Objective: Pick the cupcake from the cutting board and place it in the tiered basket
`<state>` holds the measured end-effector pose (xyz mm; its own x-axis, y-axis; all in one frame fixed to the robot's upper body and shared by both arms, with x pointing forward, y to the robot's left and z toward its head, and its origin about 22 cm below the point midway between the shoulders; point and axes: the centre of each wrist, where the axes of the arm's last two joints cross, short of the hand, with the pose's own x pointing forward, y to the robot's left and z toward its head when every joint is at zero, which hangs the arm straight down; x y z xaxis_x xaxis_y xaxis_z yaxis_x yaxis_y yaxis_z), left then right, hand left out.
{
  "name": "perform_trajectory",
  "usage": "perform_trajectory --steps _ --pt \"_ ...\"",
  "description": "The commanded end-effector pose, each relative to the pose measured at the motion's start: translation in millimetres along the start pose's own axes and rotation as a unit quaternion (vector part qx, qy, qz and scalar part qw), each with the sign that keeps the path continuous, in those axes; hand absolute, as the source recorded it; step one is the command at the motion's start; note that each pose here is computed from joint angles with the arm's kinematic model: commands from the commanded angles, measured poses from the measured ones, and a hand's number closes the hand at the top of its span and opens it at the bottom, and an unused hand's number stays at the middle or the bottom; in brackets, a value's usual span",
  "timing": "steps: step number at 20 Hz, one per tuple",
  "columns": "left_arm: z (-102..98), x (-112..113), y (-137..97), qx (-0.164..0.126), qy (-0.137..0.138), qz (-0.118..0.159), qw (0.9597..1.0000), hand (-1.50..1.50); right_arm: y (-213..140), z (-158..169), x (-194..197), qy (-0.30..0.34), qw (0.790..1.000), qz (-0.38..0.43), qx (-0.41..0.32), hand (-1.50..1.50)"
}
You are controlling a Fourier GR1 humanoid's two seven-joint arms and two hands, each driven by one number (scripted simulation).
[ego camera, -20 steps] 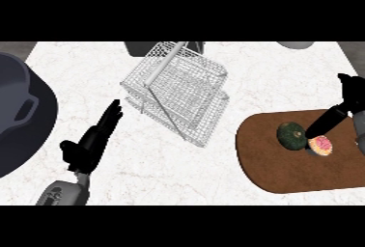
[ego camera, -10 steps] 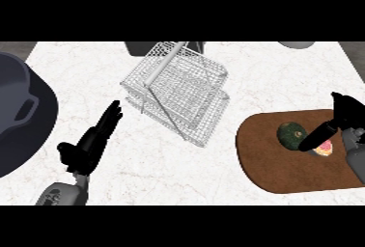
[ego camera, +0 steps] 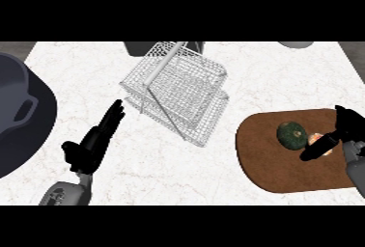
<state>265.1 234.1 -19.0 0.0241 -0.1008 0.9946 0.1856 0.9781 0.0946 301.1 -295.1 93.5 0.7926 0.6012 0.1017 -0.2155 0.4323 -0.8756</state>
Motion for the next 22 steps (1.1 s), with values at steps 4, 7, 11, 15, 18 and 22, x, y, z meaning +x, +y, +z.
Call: perform_trajectory --steps 4,7,11,15,18,22 --pt "-19 8 9 -0.001 -0.001 -0.001 1.0 0.0 32 -2 -2 0.09 0.996 -0.008 0.015 -1.5" --pt "-3 -6 12 -0.006 -0.007 0.002 1.0 0.0 25 -11 -1 0.088 0.996 -0.009 0.016 -1.5" --pt "2 18 8 -0.004 -0.002 -0.003 1.0 0.0 48 -26 -24 0.081 0.996 -0.016 0.02 -1.5" --pt "4 5 15 -0.001 -0.004 -0.001 1.0 0.0 22 -25 -5 0.014 0.997 -0.063 -0.045 1.5" --pt "-10 -10 -4 -0.003 -0.003 0.002 1.0 0.0 31 -19 3 0.006 0.998 -0.052 -0.046 1.5" --pt "-8 -3 6 -0.002 0.003 -0.001 1.0 0.0 47 -29 -4 -0.002 0.998 -0.042 -0.055 1.5"
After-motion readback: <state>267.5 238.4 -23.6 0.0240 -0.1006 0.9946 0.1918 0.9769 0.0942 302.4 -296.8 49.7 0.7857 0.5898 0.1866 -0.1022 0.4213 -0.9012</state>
